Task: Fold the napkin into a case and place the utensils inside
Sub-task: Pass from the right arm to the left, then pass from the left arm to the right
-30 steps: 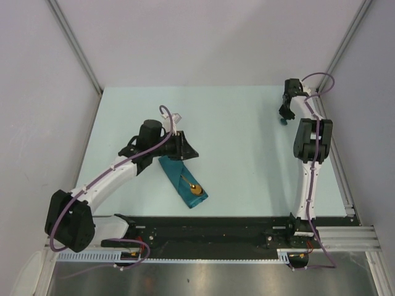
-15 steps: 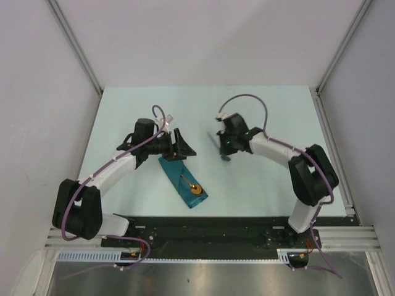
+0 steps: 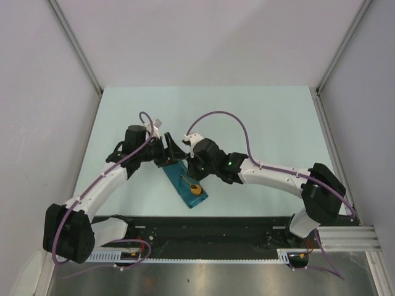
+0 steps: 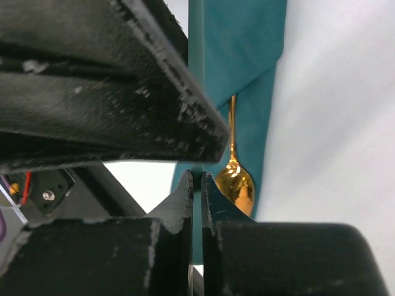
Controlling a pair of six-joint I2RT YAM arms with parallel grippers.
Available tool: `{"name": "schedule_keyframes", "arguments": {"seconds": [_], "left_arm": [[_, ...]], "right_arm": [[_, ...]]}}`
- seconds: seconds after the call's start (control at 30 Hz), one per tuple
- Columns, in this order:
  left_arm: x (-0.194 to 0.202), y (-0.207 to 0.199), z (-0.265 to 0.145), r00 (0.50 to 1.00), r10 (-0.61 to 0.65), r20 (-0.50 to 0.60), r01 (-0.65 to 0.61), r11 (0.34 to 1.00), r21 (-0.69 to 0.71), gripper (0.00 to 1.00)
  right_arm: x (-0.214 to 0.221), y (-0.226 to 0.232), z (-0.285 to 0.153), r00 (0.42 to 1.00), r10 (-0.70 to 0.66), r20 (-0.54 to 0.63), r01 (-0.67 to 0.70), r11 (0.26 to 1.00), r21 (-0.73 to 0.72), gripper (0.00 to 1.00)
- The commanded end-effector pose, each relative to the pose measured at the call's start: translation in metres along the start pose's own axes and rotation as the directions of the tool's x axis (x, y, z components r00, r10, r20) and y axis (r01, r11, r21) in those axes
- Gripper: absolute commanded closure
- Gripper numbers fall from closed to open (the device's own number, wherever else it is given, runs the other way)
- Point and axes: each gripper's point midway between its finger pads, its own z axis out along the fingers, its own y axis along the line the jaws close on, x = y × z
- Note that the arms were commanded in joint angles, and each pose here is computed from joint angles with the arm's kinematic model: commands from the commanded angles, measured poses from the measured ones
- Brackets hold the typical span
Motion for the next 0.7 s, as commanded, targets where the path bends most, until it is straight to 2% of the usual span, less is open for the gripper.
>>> {"name": "schedule_keyframes", "arguments": {"seconds": [0.0,0.03,0.1,0.13,0.2,0.23,0.27,0.3,0.37,0.43,0.47,0.53,0.6,0.63,0.67], "left_arm": [[-0.009,0.002,-0.005,0.999,-0.010,0.051,0.011,1.000,-0.018,0.29],[-0.008,0.002,-0.005,0.999,-0.012,0.044,0.012,1.000,-0.012,0.40],[-0.010,0.000,-0.006,0.999,-0.013,0.039,0.013,1.000,0.004,0.56],[-0.011,-0.001,-0.006,0.999,-0.008,0.039,0.007,1.000,0.014,0.68],[-0.011,-0.002,-0.008,0.999,-0.002,0.035,0.001,1.000,0.030,0.78],[-0.014,-0.004,-0.008,0.999,0.009,0.045,-0.011,0.999,0.038,0.98],[-0.016,-0.002,-0.010,0.998,0.018,0.054,-0.020,0.999,0.035,1.00],[-0.019,-0.004,-0.012,0.998,0.032,0.062,-0.035,0.998,0.047,1.00],[-0.024,-0.017,-0.017,0.994,0.078,0.080,-0.088,0.988,0.128,1.00],[-0.022,-0.021,-0.021,0.990,0.106,0.088,-0.120,0.977,0.174,1.00],[-0.029,-0.026,-0.025,0.984,0.130,0.123,-0.152,0.969,0.194,1.00],[-0.021,-0.030,-0.028,0.987,0.121,0.105,-0.144,0.957,0.251,1.00],[-0.028,-0.042,-0.033,0.977,0.150,0.152,-0.191,0.931,0.310,1.00],[-0.022,-0.041,-0.032,0.984,0.117,0.135,-0.156,0.930,0.332,1.00],[-0.020,-0.045,-0.034,0.984,0.121,0.130,-0.160,0.919,0.360,1.00]], "right_arm": [[-0.026,0.029,-0.021,0.992,0.039,0.122,-0.033,0.998,-0.048,1.00],[-0.028,0.034,-0.026,0.990,0.039,0.136,-0.031,0.998,-0.058,1.00],[-0.032,0.038,-0.033,0.987,0.036,0.153,-0.030,0.998,-0.047,1.00],[-0.031,0.037,-0.036,0.987,0.034,0.154,-0.028,0.999,-0.042,1.00],[-0.036,0.038,-0.045,0.983,0.035,0.179,-0.028,0.999,-0.040,1.00],[-0.035,0.037,-0.048,0.985,0.031,0.172,-0.025,0.999,-0.040,0.96],[-0.037,0.036,-0.052,0.984,0.037,0.175,-0.031,0.999,-0.035,0.72],[-0.036,0.033,-0.055,0.985,0.053,0.162,-0.047,0.998,-0.041,0.62],[-0.021,0.034,-0.061,0.989,0.112,0.094,-0.101,0.988,-0.113,0.49],[-0.025,0.024,-0.066,0.971,0.224,0.084,-0.207,0.963,-0.172,0.47],[-0.007,0.022,-0.066,0.967,0.251,0.034,-0.239,0.949,-0.208,0.44],[-0.016,0.022,-0.075,0.948,0.312,0.065,-0.284,0.919,-0.273,0.39],[0.000,0.021,-0.076,0.937,0.349,0.020,-0.325,0.890,-0.319,0.38],[-0.012,0.021,-0.078,0.931,0.359,0.059,-0.315,0.877,-0.363,0.37],[-0.010,0.024,-0.080,0.922,0.385,0.032,-0.342,0.853,-0.395,0.37]]}}
